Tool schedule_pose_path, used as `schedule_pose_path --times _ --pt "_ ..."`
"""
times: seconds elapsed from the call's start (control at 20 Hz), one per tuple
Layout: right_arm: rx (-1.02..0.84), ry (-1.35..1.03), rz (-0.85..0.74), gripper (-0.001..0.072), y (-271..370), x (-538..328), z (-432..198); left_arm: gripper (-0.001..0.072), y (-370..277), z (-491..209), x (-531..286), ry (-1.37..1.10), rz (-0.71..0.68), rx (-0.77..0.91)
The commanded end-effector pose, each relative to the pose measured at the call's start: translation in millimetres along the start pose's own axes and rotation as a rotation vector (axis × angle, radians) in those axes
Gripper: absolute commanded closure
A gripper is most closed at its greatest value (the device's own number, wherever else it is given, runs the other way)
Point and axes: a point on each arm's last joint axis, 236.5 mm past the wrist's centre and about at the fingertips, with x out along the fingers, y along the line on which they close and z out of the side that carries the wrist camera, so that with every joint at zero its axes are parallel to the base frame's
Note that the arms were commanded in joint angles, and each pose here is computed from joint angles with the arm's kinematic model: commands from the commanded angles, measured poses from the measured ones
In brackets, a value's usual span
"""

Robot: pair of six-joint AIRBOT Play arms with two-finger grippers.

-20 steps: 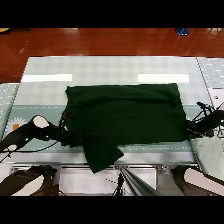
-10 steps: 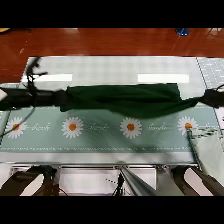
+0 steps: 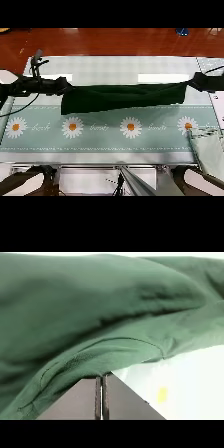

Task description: Fold the shirts.

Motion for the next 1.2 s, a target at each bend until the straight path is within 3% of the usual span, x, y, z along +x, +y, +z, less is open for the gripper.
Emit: schedule_pose_path --times 0.0,0.25,0.65,0.7,0.8,0.9,1.0,1.05,1.15 --pt "0.013 -0.076 -0.056 0.0691 -18.3 40.4 19.2 0.0689 27.6 19.4 26.1 0.028 0.016 -0.044" --pt "0.029 -0.029 -0.078 0.0691 -36.4 64.8 7.1 0.0689 35.8 54.4 45.3 0.032 0.008 -0.029" --pt "-0.127 0.127 -0.143 0.0689 -41.2 82.9 -31.0 0.0687 73.7 13.3 82.5 0.223 0.002 -0.126" --pt "-0.142 0.144 -0.150 0.0689 -42.2 82.8 -34.8 0.0657 73.4 9.6 81.1 0.240 -0.004 -0.130" --pt "-0.165 0.182 -0.169 0.0688 -49.0 79.7 -42.4 0.0409 73.9 4.1 75.0 0.269 -0.016 -0.142" --pt "-0.212 0.240 -0.217 0.0680 -64.2 72.5 -52.8 0.0373 74.6 -4.0 66.6 0.312 -0.035 -0.160" --pt "-0.236 0.279 -0.237 0.0403 -70.1 69.2 -60.1 0.0373 74.7 -11.7 58.2 0.352 -0.054 -0.175" --pt "-0.243 0.286 -0.244 0.0329 -71.6 67.8 -61.0 0.0374 73.8 -15.1 55.3 0.370 -0.062 -0.180" --pt "-0.238 0.257 -0.258 0.0307 -71.1 63.3 -53.9 0.0373 70.5 -20.0 50.0 0.395 -0.076 -0.181"
